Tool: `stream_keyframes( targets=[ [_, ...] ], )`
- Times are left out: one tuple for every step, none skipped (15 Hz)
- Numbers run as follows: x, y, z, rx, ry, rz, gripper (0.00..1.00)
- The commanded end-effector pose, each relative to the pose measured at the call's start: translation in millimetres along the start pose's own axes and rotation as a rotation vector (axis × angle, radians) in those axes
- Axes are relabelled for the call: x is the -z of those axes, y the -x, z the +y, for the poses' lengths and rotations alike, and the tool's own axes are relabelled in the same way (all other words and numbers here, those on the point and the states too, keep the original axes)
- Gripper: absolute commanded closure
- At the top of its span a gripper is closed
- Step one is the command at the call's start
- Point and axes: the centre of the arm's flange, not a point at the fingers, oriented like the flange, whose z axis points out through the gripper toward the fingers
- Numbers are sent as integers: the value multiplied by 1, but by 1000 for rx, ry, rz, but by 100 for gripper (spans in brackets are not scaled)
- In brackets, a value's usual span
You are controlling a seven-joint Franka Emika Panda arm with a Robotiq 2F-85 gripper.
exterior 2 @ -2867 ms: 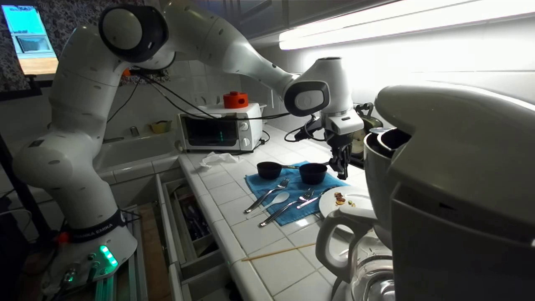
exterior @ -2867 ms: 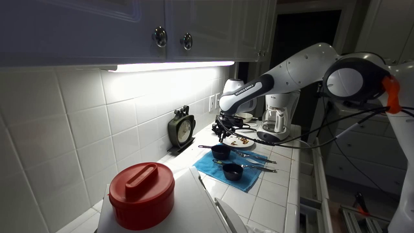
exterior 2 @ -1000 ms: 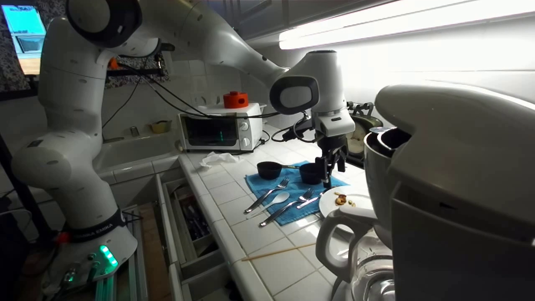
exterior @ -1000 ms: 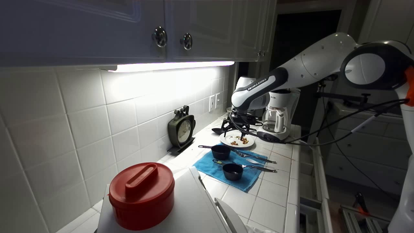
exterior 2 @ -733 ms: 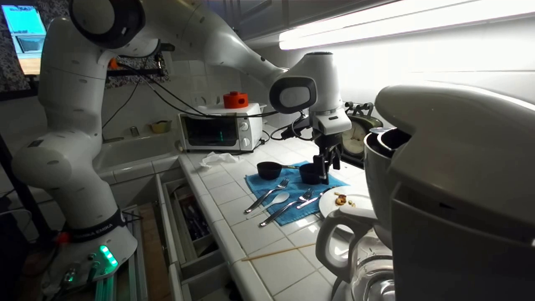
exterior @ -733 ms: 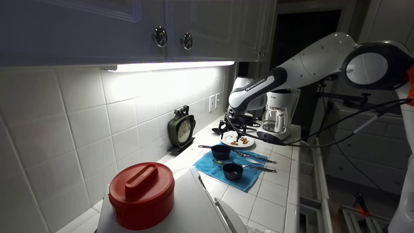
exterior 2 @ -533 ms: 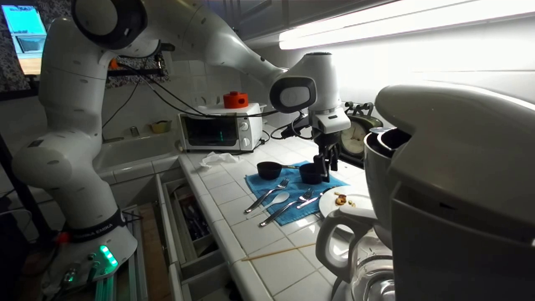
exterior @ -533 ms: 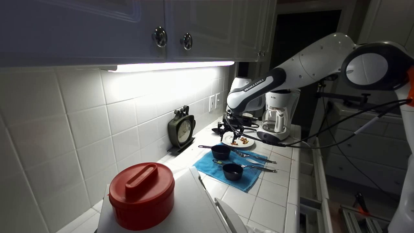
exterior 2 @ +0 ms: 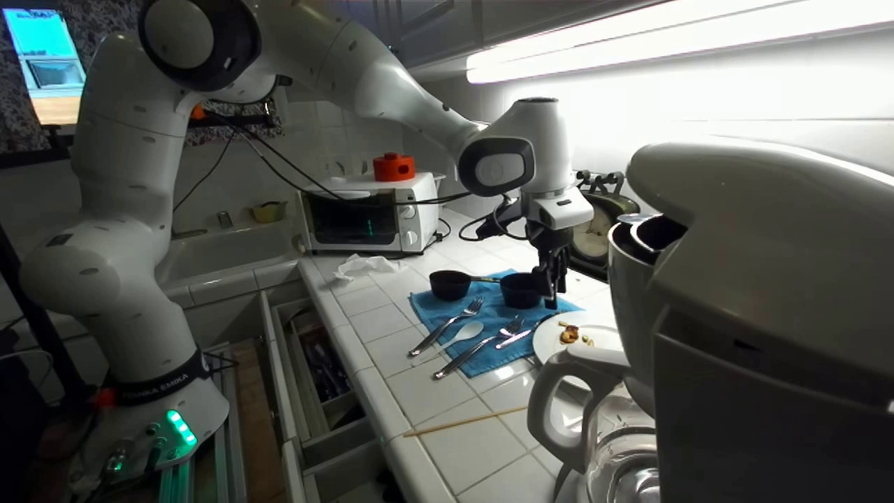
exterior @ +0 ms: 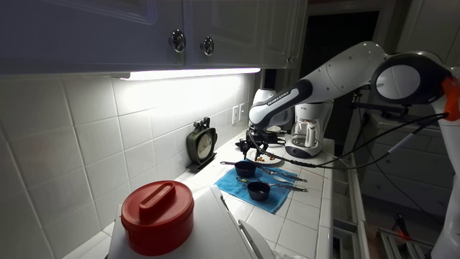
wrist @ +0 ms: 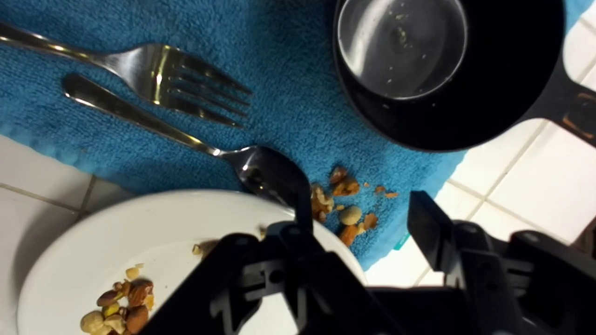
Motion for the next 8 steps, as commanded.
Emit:
stream_keyframes(
  targets=[
    [-8,-9,-10,40,-22,10,48],
    [-9,-10,-12,46,-23,14,50],
    [-10,-11,-13,51,-24,15,52],
    [-11,-11,-15,57,-25,19,50],
    [-13,-12,-16,60,-26,22,51],
    [-14,-13,-18,64,-25,21,50],
    [-15,-13,-19,67,-25,24,50],
    [-16,-13,-20,71,-25,23,50]
  ],
)
